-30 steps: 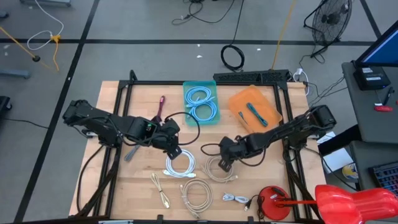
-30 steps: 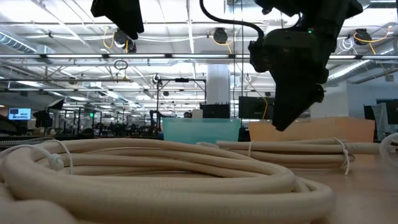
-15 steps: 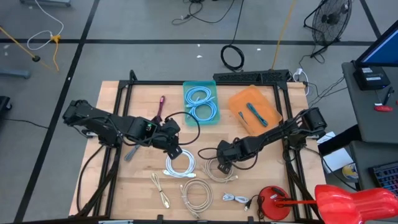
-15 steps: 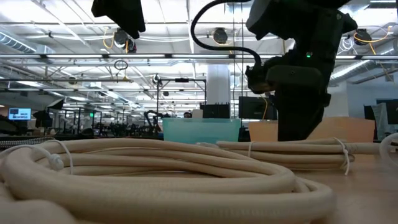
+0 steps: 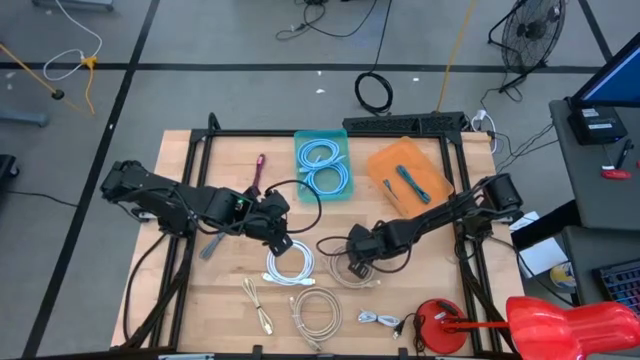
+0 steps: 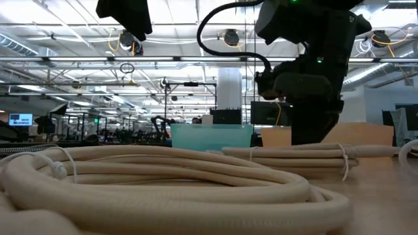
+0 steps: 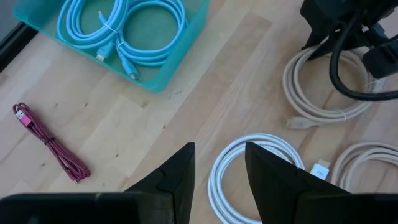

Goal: Pick & Place USB Port
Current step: Put the top brown charger cable into the green bin

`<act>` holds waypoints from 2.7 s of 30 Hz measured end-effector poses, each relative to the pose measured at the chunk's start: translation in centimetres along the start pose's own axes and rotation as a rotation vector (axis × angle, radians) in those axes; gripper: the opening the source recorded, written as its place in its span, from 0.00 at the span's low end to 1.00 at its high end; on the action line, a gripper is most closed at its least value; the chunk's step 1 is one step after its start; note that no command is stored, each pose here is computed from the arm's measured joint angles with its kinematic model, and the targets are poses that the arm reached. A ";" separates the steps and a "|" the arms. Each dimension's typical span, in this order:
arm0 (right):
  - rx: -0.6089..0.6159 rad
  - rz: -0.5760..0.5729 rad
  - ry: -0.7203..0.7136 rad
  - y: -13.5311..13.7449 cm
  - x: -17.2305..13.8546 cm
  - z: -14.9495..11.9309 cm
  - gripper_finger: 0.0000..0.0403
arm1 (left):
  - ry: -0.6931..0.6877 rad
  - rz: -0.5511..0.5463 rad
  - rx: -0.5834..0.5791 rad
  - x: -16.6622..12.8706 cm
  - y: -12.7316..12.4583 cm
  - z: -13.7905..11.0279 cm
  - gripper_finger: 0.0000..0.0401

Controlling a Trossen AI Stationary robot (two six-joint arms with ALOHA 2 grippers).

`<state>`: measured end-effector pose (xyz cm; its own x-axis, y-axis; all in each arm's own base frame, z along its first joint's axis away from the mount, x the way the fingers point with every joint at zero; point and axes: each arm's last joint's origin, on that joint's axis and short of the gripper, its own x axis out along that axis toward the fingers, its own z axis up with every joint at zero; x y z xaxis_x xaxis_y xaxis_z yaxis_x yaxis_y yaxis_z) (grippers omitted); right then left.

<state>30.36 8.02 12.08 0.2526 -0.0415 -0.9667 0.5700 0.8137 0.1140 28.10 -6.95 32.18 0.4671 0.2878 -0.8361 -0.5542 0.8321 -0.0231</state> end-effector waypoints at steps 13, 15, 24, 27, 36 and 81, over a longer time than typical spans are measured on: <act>0.101 0.136 -0.212 -1.0 -7.7 4.3 0.08 | -0.017 0.023 -0.007 0.1 0.2 0.2 0.36; 0.107 0.123 -0.274 -1.7 -9.3 5.4 0.08 | -0.017 0.024 -0.008 0.1 0.3 0.2 0.36; 0.162 0.030 -0.472 -6.7 -13.5 11.5 0.08 | -0.018 0.030 -0.016 0.2 0.4 0.4 0.36; 0.189 0.021 -0.492 -8.8 -14.0 12.9 0.08 | -0.018 0.039 -0.028 0.4 0.7 0.6 0.36; 0.177 -0.049 -0.502 -14.5 -14.2 15.1 0.08 | -0.014 0.082 -0.053 1.1 2.3 1.8 0.36; -0.392 -0.191 -0.361 -15.3 -4.4 23.0 0.08 | 0.002 0.116 -0.216 2.2 10.6 6.2 0.36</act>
<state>38.52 -17.53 19.82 0.4641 -0.3485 -0.8144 0.3164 0.9239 -0.2150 27.56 5.44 33.46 0.3903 0.3746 -0.8411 -0.7384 0.6730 -0.0430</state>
